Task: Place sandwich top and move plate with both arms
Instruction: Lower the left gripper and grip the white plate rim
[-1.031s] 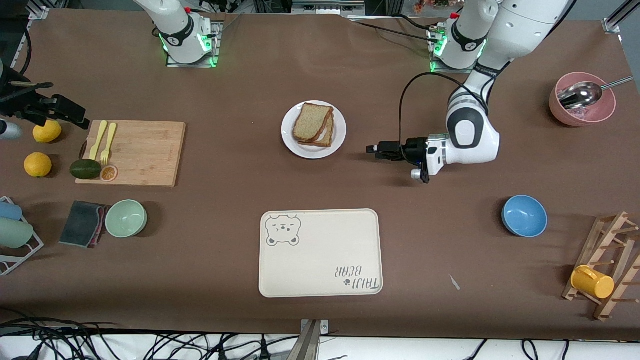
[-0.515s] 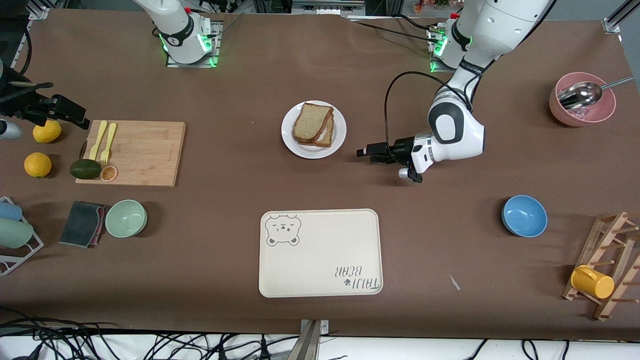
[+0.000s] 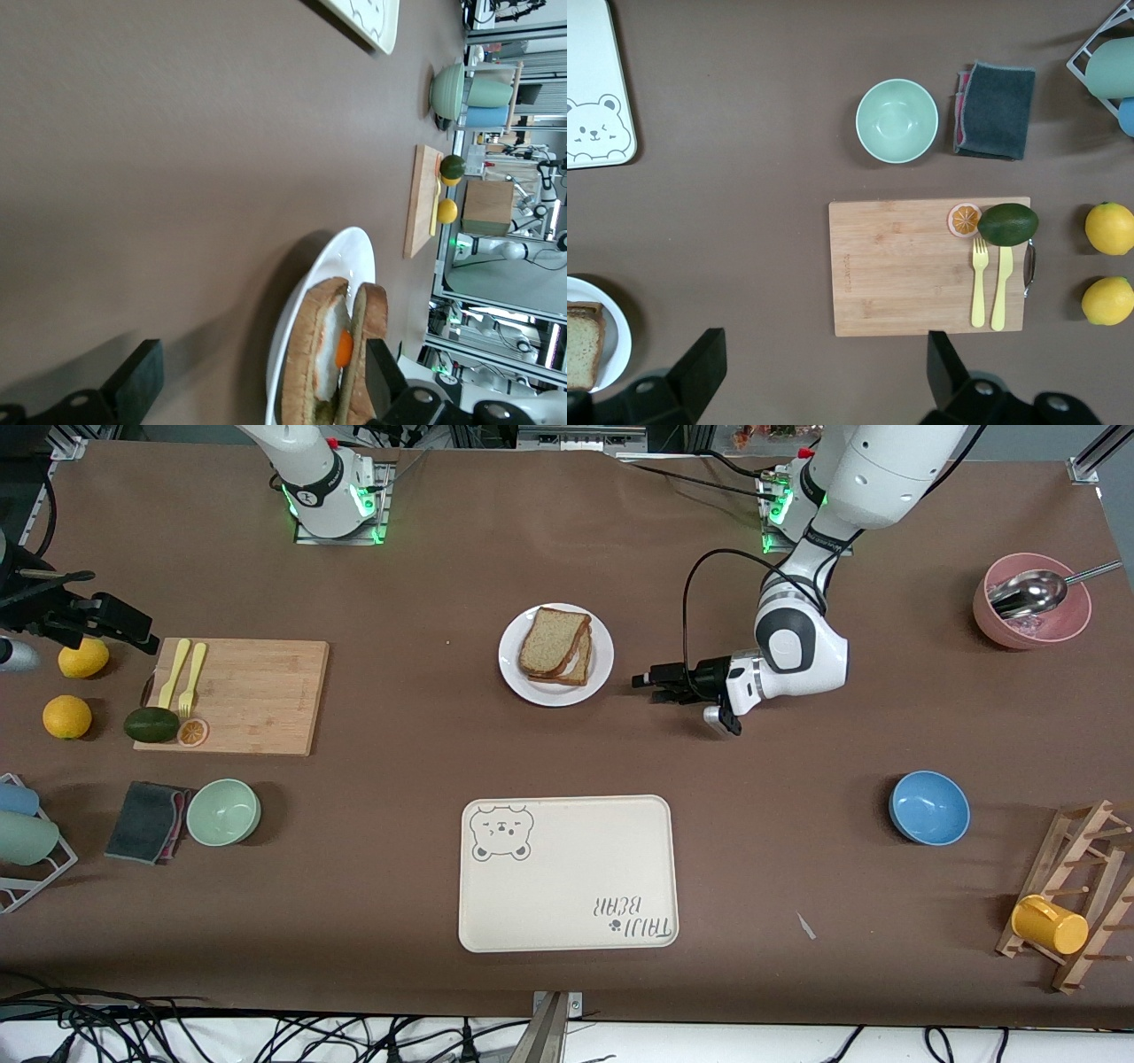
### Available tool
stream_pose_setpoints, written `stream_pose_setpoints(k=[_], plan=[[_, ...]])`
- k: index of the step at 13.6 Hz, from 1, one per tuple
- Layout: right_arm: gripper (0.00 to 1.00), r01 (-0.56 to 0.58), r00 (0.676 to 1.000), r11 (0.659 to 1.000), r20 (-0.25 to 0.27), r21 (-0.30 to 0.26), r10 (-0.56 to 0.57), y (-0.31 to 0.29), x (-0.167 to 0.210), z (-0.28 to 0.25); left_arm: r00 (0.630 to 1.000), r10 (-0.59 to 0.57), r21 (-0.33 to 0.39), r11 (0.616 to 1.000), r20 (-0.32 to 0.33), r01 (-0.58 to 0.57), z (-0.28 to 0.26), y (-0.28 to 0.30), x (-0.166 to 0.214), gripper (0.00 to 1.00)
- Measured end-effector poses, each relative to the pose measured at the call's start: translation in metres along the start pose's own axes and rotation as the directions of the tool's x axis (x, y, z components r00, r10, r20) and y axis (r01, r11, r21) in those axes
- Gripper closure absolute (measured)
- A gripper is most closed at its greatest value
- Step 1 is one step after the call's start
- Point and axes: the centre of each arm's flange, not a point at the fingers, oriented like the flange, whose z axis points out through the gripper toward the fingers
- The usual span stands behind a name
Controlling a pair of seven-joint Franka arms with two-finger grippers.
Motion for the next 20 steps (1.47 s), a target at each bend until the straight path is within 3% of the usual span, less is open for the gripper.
stream_pose_setpoints(k=[7, 11, 16, 20], plan=[[0.00, 0.000, 1.000, 1.000, 0.000, 0.000, 0.000, 0.000, 0.000, 0.000, 0.999, 0.003, -0.054, 0.999, 0.035, -0.001, 0.037, 0.029, -0.023, 0.00], [0.00, 0.000, 1.000, 1.000, 0.000, 0.000, 0.000, 0.000, 0.000, 0.000, 1.000, 0.001, -0.012, 1.000, 0.031, 0.000, 0.041, 0.025, -0.030, 0.00], [0.00, 0.000, 1.000, 1.000, 0.000, 0.000, 0.000, 0.000, 0.000, 0.000, 0.998, -0.001, 0.004, 1.000, 0.056, 0.001, 0.048, 0.021, -0.044, 0.00], [0.00, 0.000, 1.000, 1.000, 0.001, 0.000, 0.000, 0.000, 0.000, 0.000, 0.999, 0.003, 0.001, 1.000, 0.038, -0.003, 0.059, 0.016, -0.058, 0.00]])
